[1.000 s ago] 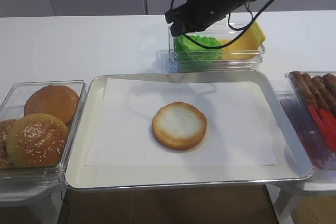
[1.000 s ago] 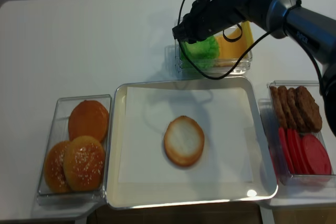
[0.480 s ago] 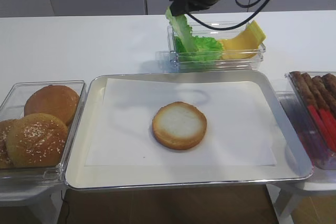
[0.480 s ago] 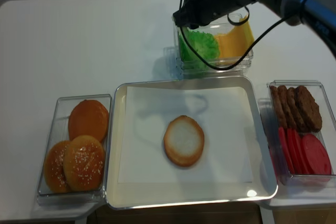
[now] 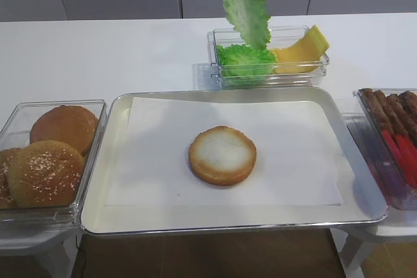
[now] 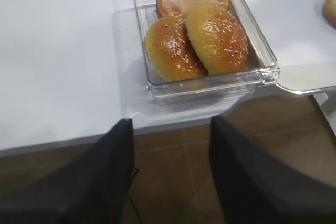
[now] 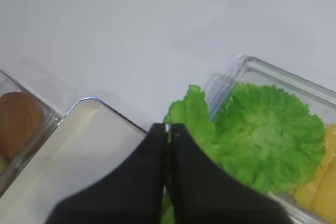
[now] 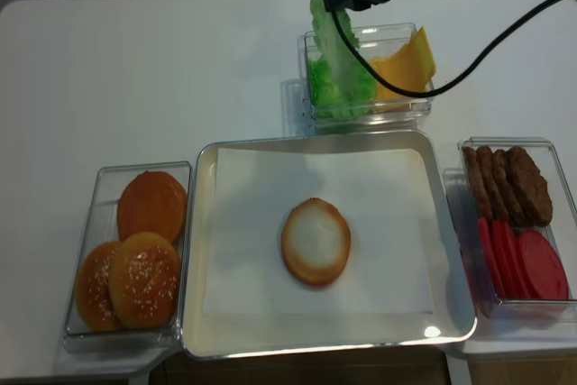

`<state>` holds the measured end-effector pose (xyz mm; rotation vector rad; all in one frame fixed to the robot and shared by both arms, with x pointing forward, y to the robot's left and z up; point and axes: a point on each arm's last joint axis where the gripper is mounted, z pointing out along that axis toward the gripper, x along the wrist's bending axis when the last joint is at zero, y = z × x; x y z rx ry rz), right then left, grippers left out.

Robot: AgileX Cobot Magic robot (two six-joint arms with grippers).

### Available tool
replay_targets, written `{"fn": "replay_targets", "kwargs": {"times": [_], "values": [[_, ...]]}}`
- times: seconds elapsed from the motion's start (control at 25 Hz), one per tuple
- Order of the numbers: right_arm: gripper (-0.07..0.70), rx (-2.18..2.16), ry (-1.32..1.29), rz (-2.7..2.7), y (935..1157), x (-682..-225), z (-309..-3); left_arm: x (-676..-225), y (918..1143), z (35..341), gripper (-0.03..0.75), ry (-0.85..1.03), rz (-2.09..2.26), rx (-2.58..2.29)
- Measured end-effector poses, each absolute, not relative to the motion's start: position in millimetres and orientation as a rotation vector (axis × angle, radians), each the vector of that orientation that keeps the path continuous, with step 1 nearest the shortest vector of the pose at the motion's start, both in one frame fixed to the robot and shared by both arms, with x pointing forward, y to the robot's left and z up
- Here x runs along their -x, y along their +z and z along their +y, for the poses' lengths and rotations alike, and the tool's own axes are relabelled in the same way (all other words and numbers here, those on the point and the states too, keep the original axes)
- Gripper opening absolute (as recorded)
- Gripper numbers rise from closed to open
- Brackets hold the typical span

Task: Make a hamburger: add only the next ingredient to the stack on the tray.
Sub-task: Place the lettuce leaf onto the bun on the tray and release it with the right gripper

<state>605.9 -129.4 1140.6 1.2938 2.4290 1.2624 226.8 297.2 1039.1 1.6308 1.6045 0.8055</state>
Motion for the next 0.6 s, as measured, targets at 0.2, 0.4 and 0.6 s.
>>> {"fn": "replay_targets", "kwargs": {"times": [0.2,0.4,0.6], "values": [[0.006,-1.314,1.272,2.429,1160,-580,-138,-227,1039,297,0.353,0.805,1.605,-1.631],[0.006,-1.412,1.231,2.425,1140,-554,-149,-227,1039,297,0.353,0.805,1.605,-1.631],[0.006,-1.477,1.150,2.442,1102,-531,-160,-227,1039,297,0.353,0.805,1.605,-1.631]]}}
